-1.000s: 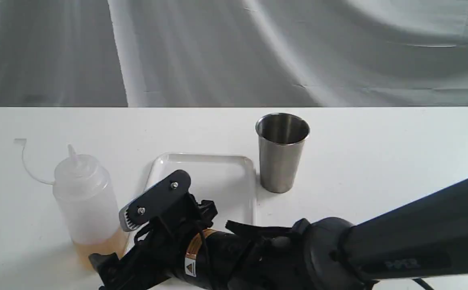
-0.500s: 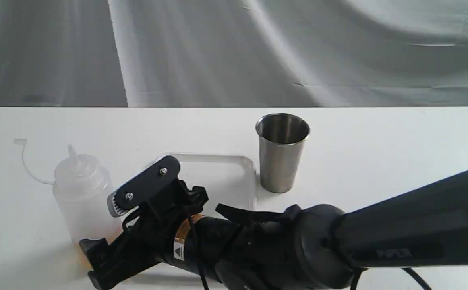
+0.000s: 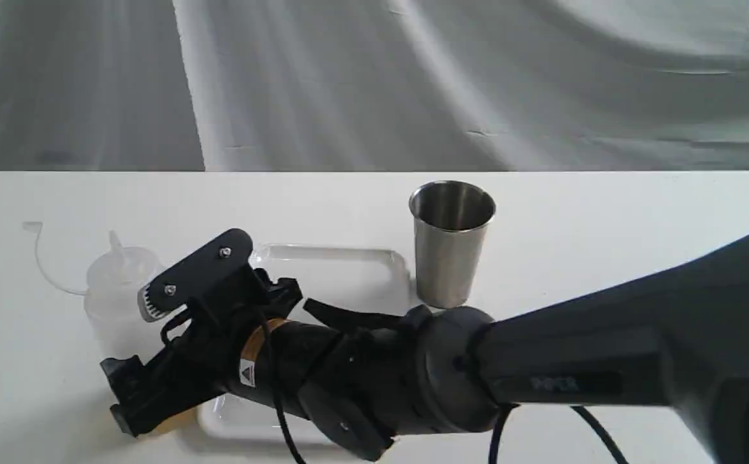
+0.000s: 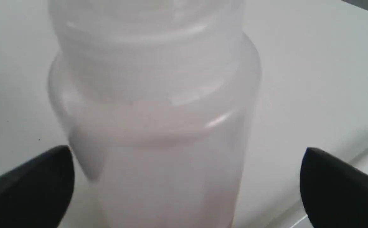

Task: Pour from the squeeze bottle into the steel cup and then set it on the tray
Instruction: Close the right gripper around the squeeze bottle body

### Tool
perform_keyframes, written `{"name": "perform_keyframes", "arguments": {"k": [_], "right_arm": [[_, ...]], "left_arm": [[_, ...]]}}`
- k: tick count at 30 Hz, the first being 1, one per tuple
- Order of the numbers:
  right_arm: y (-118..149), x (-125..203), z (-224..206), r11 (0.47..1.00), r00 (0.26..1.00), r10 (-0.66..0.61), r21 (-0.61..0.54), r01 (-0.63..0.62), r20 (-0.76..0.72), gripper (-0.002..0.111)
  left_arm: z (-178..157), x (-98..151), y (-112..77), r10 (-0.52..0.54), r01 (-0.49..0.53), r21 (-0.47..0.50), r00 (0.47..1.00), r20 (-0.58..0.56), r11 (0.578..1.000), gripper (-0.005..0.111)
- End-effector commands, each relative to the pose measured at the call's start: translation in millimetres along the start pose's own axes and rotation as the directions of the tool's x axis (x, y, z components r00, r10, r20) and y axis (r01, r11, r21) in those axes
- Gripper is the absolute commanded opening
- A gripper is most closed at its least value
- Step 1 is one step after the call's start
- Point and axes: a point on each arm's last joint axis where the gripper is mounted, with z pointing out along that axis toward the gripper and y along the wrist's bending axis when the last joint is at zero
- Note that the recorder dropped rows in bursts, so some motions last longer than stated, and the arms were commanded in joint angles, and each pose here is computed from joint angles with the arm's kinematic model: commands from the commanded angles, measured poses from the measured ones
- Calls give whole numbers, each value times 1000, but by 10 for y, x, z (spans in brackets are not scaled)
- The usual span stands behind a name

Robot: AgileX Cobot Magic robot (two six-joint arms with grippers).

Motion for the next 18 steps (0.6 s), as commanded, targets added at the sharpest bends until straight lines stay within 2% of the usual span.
{"name": "perform_keyframes", "arguments": {"k": [1, 18], "right_arm": [[-12, -20, 88, 1000, 1000, -7, 5, 8, -14, 95], [-24, 3, 291, 1000, 1000, 2, 11, -2, -26, 95]], "left_arm": [[0, 6, -2, -1, 1, 2, 1000, 7, 1000, 8], [0, 6, -2, -1, 1, 2, 1000, 7, 1000, 8]]}}
